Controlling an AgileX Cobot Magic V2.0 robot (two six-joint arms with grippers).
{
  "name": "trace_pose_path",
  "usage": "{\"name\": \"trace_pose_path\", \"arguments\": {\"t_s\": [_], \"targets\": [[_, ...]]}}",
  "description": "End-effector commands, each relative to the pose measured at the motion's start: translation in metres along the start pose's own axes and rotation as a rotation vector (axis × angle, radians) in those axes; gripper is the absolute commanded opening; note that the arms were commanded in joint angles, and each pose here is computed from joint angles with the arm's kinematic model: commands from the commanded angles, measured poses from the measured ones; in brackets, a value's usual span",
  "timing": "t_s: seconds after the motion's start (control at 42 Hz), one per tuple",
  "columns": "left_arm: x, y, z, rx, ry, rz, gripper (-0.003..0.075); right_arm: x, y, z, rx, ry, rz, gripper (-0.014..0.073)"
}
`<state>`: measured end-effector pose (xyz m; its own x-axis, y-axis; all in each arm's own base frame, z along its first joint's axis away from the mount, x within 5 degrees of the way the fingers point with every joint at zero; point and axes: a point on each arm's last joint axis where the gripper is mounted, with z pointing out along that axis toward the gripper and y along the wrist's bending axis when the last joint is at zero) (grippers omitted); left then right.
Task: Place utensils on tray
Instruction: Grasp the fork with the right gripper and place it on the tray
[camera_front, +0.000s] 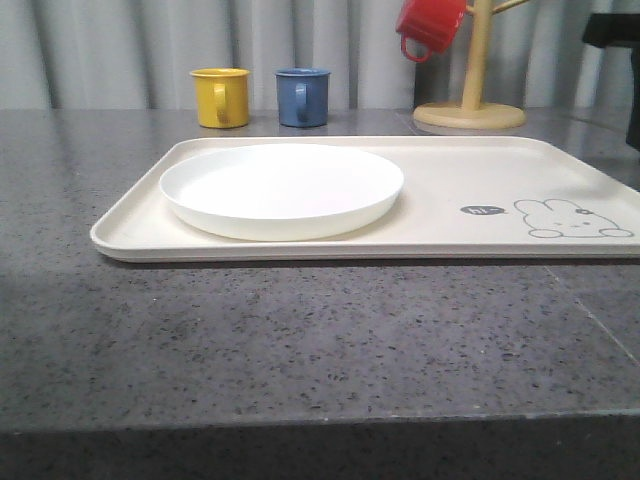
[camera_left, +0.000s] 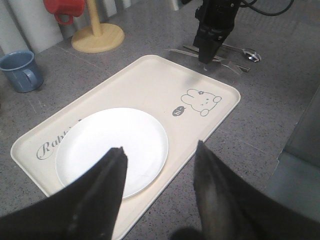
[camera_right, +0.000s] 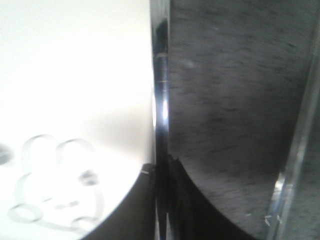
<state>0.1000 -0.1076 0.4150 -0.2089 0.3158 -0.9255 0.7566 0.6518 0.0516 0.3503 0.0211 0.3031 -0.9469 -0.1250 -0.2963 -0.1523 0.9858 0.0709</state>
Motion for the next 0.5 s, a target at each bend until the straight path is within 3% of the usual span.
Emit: {"name": "trace_pose_path", "arguments": {"t_s": [0.0,0.143,0.285,0.476], "targets": [[-0.014,0.000,-0.005,0.000,-0.103,-0.011,0.0311,0.001,0.034,-0.030,-0.047,-0.078,-0.081,-0.0019],[-0.014,0.000,-0.005,0.000,-0.103,-0.011,0.0311,0.001,0.080,-0.027,-0.096,-0.067,-0.139,-0.0019],[-0.014,0.000,-0.005,0.000,-0.103,-0.011,0.0311,-0.005,0.105,-0.019,-0.087,-0.050,-0.096,-0.0019],[-0.014,0.000,-0.005,0.000,-0.103,-0.011,0.0311,-0.016,0.112,0.004,-0.070,-0.015,0.126,-0.0019]]}}
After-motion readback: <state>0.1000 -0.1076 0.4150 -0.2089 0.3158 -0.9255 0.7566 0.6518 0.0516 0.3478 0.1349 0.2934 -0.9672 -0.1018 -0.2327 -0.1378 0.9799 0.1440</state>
